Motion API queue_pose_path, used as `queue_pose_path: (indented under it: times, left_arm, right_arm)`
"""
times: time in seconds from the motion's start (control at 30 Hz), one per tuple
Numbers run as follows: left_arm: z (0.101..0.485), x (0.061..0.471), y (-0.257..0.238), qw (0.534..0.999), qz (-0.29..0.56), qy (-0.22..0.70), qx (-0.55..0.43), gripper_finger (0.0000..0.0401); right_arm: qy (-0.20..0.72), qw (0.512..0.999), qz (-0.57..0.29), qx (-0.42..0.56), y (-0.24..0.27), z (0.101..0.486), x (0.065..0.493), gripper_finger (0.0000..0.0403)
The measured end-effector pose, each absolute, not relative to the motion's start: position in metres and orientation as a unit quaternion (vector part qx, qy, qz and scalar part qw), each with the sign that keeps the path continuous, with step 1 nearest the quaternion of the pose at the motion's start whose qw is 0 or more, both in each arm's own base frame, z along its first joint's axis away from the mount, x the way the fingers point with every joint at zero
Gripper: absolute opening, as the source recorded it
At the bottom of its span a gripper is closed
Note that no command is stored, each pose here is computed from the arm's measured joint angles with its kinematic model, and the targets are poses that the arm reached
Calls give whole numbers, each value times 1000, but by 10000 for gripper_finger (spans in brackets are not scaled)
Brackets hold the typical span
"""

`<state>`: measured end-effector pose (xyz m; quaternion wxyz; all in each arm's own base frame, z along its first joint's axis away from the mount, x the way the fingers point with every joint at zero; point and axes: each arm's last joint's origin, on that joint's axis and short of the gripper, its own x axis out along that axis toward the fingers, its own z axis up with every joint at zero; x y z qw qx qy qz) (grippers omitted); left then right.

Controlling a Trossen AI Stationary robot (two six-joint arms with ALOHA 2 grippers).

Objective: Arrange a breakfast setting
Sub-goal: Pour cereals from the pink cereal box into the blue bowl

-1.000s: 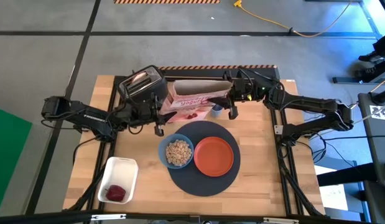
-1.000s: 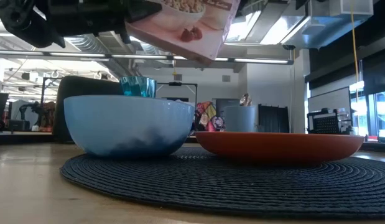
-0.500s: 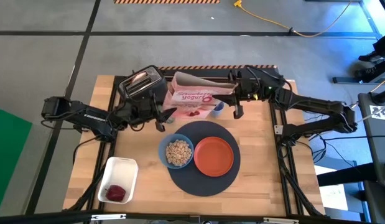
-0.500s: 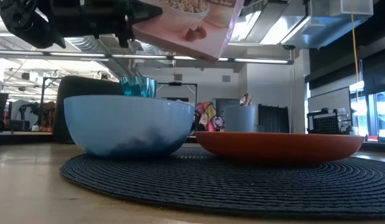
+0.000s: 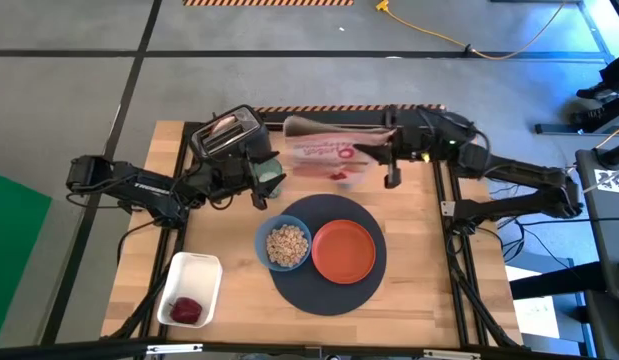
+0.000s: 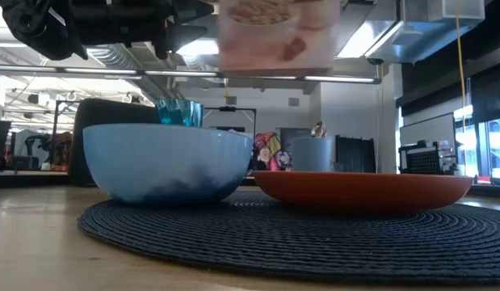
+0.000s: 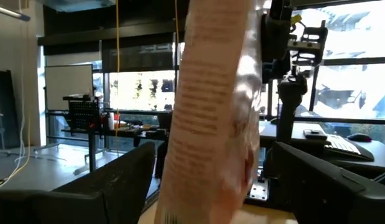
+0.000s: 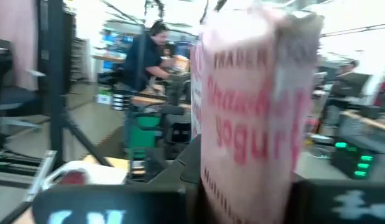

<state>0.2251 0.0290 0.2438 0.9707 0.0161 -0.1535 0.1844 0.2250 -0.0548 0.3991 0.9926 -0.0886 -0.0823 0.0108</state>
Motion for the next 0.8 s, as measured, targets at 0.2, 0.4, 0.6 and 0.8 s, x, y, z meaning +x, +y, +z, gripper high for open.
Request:
queue_pose_path:
  times: [0.2,0.4,0.6,0.8]
  left_arm:
    - [243,225,29,971,186,-146,21,322]
    - [243,225,29,971,187,-146,26,322]
    - [243,225,29,971,187,-146,26,322]
    - [243,225,29,971,187,-145,28,322]
  right_arm:
    - [-83,986,-73,-123,-47,415,182,20]
    - [-51,980,-147,-128,-43,407,151,2]
    - [-27,965,-228,-130,-42,374,131,4]
    - [-17,947,-293,-128,-43,333,119,1]
